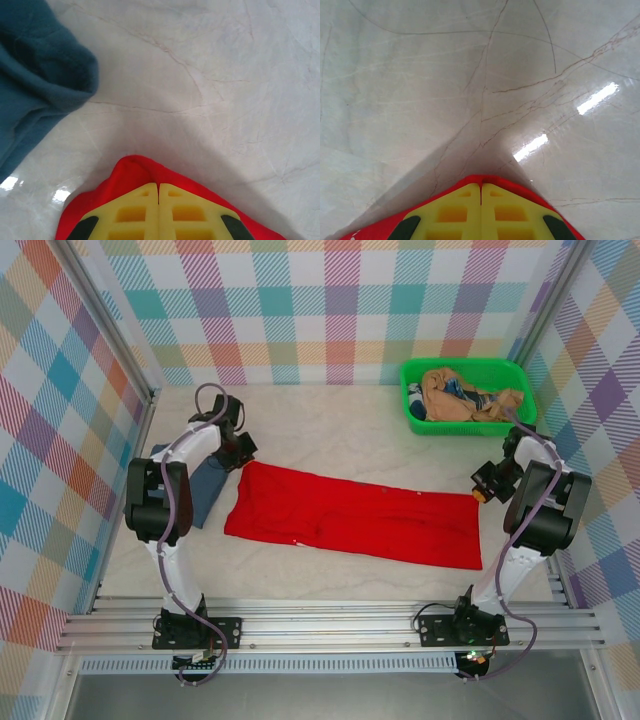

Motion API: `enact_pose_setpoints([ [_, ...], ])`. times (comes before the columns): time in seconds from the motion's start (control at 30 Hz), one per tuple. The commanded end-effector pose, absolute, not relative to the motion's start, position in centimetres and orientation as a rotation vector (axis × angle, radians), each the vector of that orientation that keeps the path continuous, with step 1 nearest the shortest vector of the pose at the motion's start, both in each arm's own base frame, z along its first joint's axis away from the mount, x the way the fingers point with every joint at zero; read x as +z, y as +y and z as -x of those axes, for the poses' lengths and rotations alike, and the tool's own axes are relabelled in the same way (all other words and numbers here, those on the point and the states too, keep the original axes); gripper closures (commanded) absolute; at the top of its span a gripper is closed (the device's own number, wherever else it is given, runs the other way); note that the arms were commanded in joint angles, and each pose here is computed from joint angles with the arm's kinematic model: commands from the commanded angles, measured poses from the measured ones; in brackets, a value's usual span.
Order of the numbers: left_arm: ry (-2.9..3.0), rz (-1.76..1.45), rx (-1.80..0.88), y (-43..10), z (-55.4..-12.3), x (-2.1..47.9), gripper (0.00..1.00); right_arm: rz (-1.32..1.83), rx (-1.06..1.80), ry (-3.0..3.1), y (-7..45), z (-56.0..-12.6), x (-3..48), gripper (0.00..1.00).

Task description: Fold and stack the t-shirts

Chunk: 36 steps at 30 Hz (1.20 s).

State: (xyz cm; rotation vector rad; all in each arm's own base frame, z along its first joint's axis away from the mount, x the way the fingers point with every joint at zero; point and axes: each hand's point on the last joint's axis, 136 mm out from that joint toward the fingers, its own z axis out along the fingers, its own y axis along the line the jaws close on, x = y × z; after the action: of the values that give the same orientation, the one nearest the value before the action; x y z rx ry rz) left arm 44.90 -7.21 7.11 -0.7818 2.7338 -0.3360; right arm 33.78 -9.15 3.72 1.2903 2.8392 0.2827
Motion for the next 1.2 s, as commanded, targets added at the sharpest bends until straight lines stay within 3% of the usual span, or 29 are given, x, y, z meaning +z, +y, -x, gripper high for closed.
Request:
enact_pose_setpoints([
  [0.0, 2.714, 0.877, -0.371, -6.1, -45.1, 8.7, 1.0, -1.333, 0.265, 2.857, -9.3, -33.6, 3.5, 1.0],
  [0.4, 2.707, 0.933, -0.442, -5.2, -47.4, 9.7, 1.0, -1.324, 0.265, 2.859, -9.6, -34.2, 4.8, 1.0],
  [0.63, 2.709, 0.984, -0.452, -5.0, -49.6, 6.7, 1.0, -1.336, 0.304, 2.881, -9.4, -34.9, 3.2, 1.0],
  [0.73, 2.658, 0.967, -0.514, -5.5, -51.5, 6.6, 0.94, -1.342, 0.305, 2.872, -9.5, -35.3, 3.0, 1.0],
  [0.77, 2.646, 0.964, -0.533, -5.7, -52.0, 6.8, 0.9, -1.337, 0.312, 2.865, -9.4, -35.4, 3.2, 0.99],
  [0.83, 2.615, 0.956, -0.558, -5.9, -52.6, 7.6, 0.76, -1.329, 0.313, 2.84, -9.5, -35.6, 3.8, 0.85],
  [1.0, 2.55, 0.913, -0.38, -5.0, -50.6, 12.2, 0.56, -1.259, 0.242, 2.765, -9.6, -35.7, 7.1, 0.6],
  [1.17, 2.666, 0.871, -0.442, -8.8, -45.1, 12.9, 0.6, -1.188, 0.227, 2.732, -6.8, -34.1, 10.1, 0.6],
])
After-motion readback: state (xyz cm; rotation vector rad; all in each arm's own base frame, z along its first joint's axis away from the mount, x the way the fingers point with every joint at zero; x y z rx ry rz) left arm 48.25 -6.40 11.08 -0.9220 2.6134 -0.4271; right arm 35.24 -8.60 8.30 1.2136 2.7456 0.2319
